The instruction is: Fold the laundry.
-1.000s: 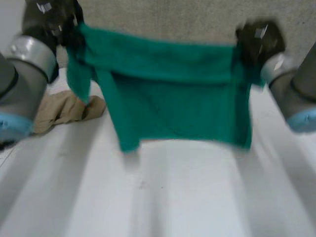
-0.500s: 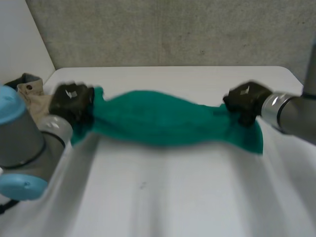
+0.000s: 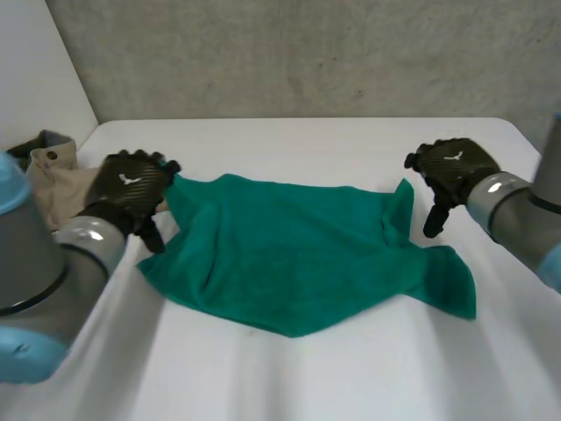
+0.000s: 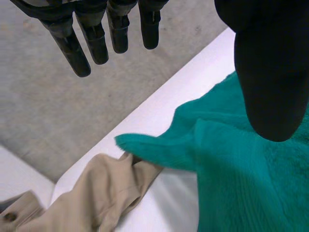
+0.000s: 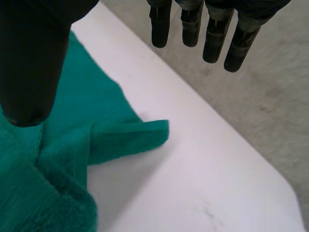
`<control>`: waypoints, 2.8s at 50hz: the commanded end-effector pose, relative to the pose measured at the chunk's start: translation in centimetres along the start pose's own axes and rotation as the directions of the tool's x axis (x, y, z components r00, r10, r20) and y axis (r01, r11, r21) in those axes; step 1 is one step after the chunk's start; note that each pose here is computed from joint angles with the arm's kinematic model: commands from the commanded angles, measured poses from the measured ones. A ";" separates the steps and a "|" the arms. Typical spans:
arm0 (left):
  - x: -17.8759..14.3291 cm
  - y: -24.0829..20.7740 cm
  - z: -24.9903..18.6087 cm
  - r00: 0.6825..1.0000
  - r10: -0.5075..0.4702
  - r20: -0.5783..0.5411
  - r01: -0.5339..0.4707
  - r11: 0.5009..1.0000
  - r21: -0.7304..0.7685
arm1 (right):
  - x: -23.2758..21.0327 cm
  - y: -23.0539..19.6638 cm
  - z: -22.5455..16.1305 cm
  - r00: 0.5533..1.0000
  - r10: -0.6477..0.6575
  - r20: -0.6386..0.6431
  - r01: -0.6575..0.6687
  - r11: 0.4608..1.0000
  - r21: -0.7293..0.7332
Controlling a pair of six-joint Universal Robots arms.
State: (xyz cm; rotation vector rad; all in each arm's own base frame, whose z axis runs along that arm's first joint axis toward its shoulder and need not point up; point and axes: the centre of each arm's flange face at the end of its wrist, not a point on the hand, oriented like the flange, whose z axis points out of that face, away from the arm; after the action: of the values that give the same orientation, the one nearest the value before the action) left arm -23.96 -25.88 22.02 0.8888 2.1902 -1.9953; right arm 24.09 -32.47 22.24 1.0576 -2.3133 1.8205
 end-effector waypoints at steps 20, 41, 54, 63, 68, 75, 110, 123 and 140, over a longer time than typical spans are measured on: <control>-2.4 8.9 2.7 0.964 -0.155 -0.216 0.119 0.978 -0.173 | -0.6 9.2 -8.6 0.959 -0.090 0.268 0.144 0.971 -0.189; -0.9 9.7 4.5 0.969 -0.023 -0.245 -0.019 0.986 -0.165 | -0.6 10.5 -7.2 0.978 -0.076 0.195 0.097 0.990 -0.102; -3.0 4.6 2.1 0.984 -0.095 -0.151 0.087 0.994 -0.060 | -0.3 11.0 -6.0 0.981 -0.101 0.168 0.114 0.991 -0.068; -3.2 4.2 1.5 0.982 -0.123 -0.142 0.116 0.992 -0.053 | -0.1 11.8 -4.4 0.985 -0.071 0.157 0.082 0.995 -0.062; -3.3 4.2 1.5 0.982 -0.127 -0.139 0.120 0.991 -0.054 | -0.1 12.4 -3.6 0.985 -0.066 0.161 0.079 0.994 -0.075; -3.3 4.2 1.6 0.982 -0.126 -0.140 0.120 0.991 -0.052 | -0.3 12.3 -2.4 0.982 -0.081 0.169 0.093 0.994 -0.066; -3.3 3.6 0.9 0.982 -0.125 -0.143 0.118 0.991 -0.056 | 1.7 10.6 -0.5 0.986 -0.115 0.117 0.123 0.990 -0.070; -5.4 -1.7 -4.4 0.988 -0.112 -0.106 0.110 0.994 -0.028 | 6.8 -1.7 -7.7 0.987 -0.149 0.063 0.151 0.988 -0.015; -3.6 -0.4 -3.1 0.981 -0.157 -0.110 0.148 0.985 -0.086 | 2.7 5.6 -6.4 0.980 0.052 0.193 -0.011 0.978 -0.206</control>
State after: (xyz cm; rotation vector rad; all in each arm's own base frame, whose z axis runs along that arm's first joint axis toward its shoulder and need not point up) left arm -19.06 -23.00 25.40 0.9082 2.4283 -1.9754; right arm 16.72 -28.85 25.33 1.2638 -2.4404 1.5839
